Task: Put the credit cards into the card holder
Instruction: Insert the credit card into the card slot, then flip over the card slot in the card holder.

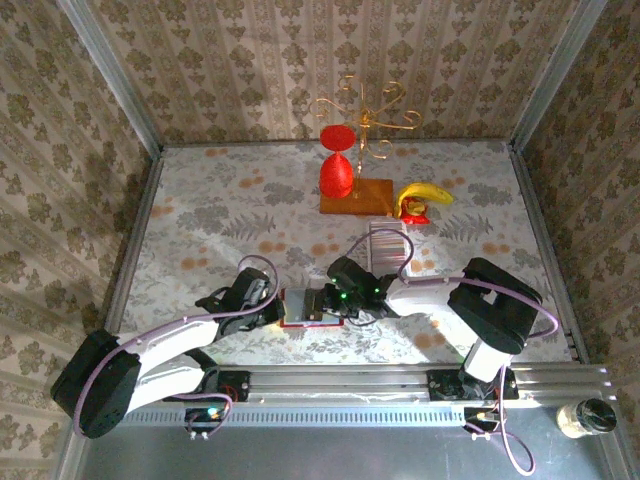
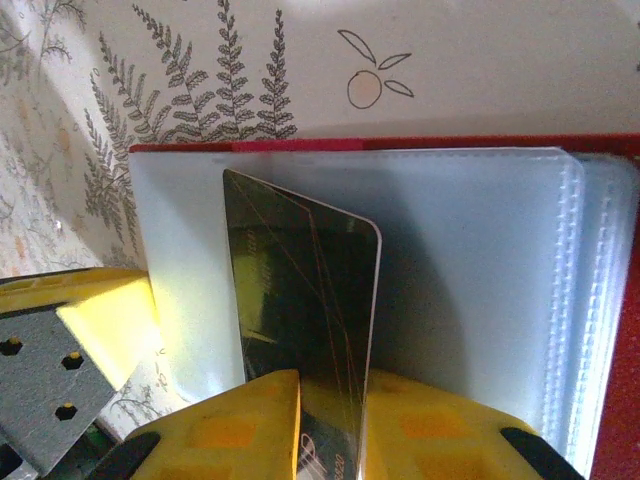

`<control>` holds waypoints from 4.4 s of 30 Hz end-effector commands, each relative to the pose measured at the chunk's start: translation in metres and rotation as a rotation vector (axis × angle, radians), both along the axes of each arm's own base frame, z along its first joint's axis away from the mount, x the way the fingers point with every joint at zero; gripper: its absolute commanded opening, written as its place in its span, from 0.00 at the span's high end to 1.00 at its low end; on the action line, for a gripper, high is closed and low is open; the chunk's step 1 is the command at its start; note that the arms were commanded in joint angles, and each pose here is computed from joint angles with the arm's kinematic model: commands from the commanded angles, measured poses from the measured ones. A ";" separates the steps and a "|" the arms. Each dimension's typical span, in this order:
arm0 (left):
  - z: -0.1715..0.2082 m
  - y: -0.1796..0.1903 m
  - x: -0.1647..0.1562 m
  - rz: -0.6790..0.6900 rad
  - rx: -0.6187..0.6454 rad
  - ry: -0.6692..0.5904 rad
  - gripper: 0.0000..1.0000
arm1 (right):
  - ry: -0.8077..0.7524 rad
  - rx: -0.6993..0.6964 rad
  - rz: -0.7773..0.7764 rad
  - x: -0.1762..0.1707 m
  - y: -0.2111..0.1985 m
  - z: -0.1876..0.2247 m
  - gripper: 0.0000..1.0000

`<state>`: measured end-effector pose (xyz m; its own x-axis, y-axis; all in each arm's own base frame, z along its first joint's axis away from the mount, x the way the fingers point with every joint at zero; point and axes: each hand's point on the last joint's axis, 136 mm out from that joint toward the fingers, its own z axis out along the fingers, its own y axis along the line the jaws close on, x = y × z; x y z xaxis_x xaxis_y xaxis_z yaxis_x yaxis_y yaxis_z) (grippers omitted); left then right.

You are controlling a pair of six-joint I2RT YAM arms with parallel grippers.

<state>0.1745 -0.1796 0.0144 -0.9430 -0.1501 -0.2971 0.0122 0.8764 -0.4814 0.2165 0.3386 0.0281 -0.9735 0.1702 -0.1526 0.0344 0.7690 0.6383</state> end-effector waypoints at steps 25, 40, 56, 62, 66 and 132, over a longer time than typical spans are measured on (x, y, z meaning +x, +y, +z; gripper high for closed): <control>-0.024 0.013 -0.022 -0.016 0.069 0.075 0.89 | -0.039 -0.187 0.123 0.003 0.002 0.004 0.73; -0.026 0.013 -0.023 -0.014 0.067 0.080 0.89 | -0.027 -0.172 0.154 0.002 0.023 -0.005 0.75; -0.026 0.013 -0.023 -0.011 0.063 0.079 0.89 | -0.138 -0.210 0.067 0.008 0.000 0.020 0.76; -0.027 0.013 -0.024 -0.011 0.065 0.079 0.89 | -0.096 -0.209 0.078 0.005 0.005 0.007 0.78; -0.027 0.013 -0.024 -0.013 0.064 0.080 0.89 | -0.084 -0.199 0.091 0.006 0.014 0.003 0.79; 0.004 0.001 -0.022 -0.031 -0.053 0.006 0.69 | -0.089 -0.349 0.054 -0.015 -0.019 0.000 0.58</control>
<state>0.1572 -0.1747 0.0236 -0.9413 -0.1415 -0.3064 0.0358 0.8609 -0.5076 0.1988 0.3152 0.0295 -0.9615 0.0245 -0.2739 -0.0715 0.9395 0.3350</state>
